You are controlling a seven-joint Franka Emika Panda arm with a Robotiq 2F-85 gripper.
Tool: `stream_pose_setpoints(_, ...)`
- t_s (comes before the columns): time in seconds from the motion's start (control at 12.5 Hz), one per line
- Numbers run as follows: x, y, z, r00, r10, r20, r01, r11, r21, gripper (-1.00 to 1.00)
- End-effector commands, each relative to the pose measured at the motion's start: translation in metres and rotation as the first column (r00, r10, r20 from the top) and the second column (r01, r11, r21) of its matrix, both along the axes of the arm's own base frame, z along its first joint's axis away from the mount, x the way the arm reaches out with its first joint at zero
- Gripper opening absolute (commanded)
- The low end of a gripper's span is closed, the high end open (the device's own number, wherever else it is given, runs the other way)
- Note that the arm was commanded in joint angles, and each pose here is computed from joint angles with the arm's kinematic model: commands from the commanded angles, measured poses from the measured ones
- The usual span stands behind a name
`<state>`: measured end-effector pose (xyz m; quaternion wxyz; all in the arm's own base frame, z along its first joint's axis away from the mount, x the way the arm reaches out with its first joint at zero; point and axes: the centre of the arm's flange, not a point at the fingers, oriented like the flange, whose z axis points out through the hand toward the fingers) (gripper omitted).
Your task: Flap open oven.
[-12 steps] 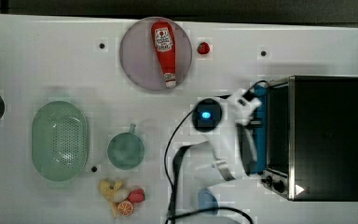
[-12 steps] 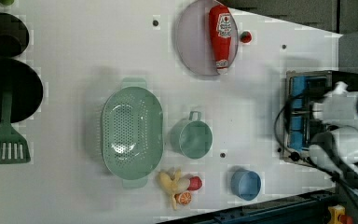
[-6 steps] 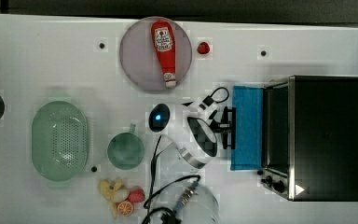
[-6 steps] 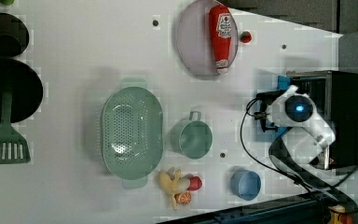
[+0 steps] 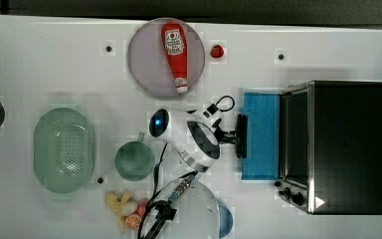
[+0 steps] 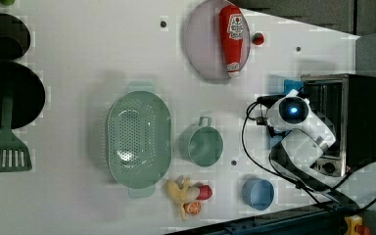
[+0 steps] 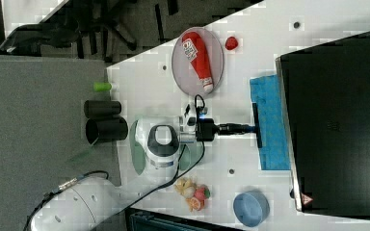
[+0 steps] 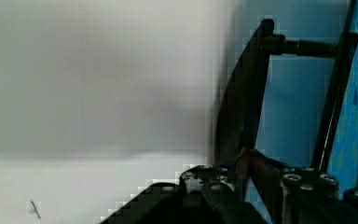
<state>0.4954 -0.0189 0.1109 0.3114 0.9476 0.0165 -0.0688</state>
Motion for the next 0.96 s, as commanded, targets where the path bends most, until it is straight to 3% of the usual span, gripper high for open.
stream_pose_setpoints(0.08, 0.048, 0.011, 0.074, 0.966, -0.114, 0.234, 0.094, 0.991, 0.093, -0.65)
stream_pose_setpoints(0.16, 0.055, 0.010, 0.104, 0.938, -0.206, 0.280, 0.166, 0.973, 0.158, -0.65)
stream_pose_setpoints(0.32, 0.064, 0.009, 0.169, 0.848, -0.409, 0.338, 0.306, 0.897, 0.320, -0.65)
stream_pose_setpoints(0.48, 0.061, 0.007, 0.232, 0.760, -0.560, 0.329, 0.399, 0.802, 0.444, -0.65)
stream_pose_setpoints(0.64, 0.048, 0.002, 0.286, 0.691, -0.680, 0.245, 0.498, 0.693, 0.522, -0.65)
stream_pose_setpoints(0.8, 0.032, -0.005, 0.335, 0.622, -0.774, 0.120, 0.591, 0.565, 0.576, -0.65)
stream_pose_setpoints(0.96, 0.021, -0.012, 0.388, 0.605, -0.792, 0.084, 0.608, 0.528, 0.592, -0.65)
